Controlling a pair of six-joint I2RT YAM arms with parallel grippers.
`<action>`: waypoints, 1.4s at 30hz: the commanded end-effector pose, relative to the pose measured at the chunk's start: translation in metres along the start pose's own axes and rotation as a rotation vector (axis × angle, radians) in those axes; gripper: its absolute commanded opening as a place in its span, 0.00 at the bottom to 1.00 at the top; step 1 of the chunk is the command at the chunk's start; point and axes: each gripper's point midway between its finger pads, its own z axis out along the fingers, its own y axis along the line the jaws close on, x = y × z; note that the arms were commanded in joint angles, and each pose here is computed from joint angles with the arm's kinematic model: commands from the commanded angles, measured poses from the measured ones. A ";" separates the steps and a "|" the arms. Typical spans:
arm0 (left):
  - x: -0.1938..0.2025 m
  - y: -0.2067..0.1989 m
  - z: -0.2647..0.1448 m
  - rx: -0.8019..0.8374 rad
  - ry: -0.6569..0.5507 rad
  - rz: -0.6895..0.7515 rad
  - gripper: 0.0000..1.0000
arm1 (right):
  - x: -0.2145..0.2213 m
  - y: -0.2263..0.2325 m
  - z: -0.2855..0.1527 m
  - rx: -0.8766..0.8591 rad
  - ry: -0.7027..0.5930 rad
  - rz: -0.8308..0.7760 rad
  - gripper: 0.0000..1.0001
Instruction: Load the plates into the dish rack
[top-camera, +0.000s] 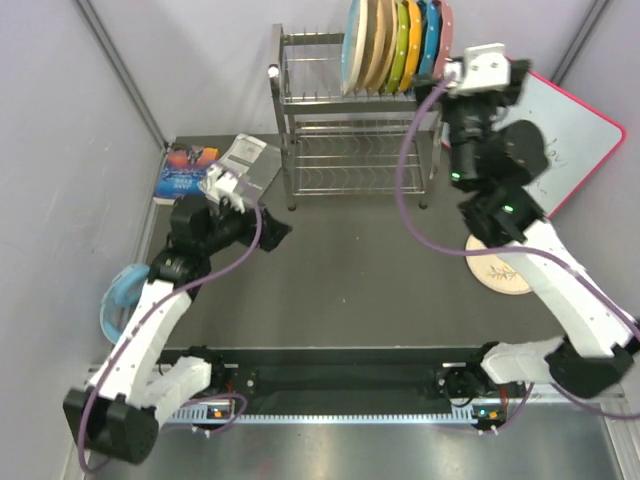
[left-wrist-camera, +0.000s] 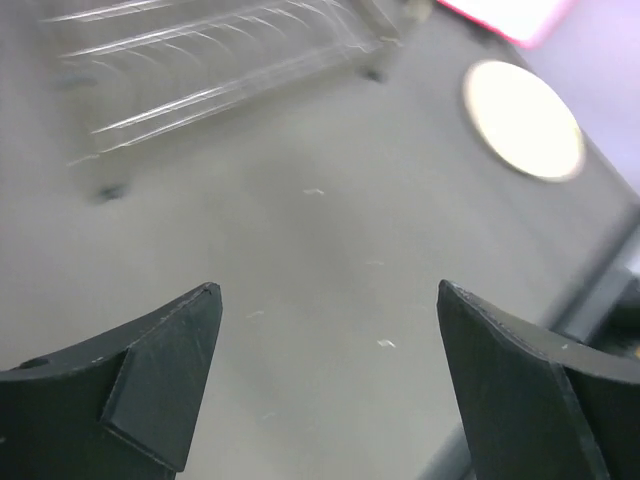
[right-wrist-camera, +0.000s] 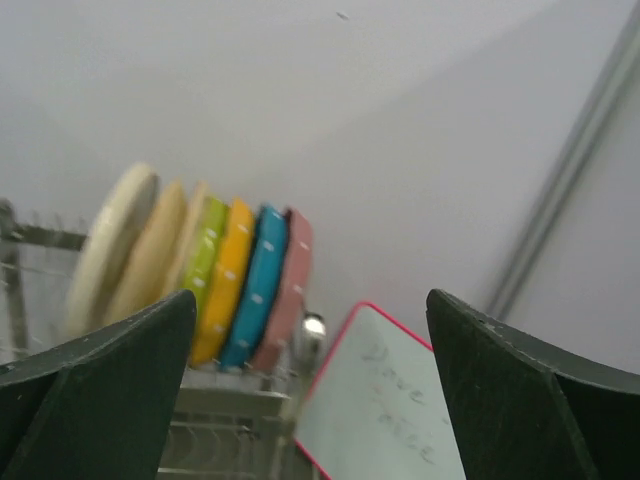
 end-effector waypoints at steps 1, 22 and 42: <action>0.020 -0.061 0.027 0.247 0.238 -0.061 0.94 | 0.092 -0.035 -0.046 -0.117 0.299 -0.188 1.00; 0.123 -0.069 0.042 0.248 0.493 0.085 0.99 | 0.412 -0.144 -0.241 -0.460 1.282 -0.082 0.88; 0.131 -0.045 0.053 0.157 0.599 0.049 0.98 | 0.530 -0.205 -0.203 -0.319 1.393 -0.071 0.90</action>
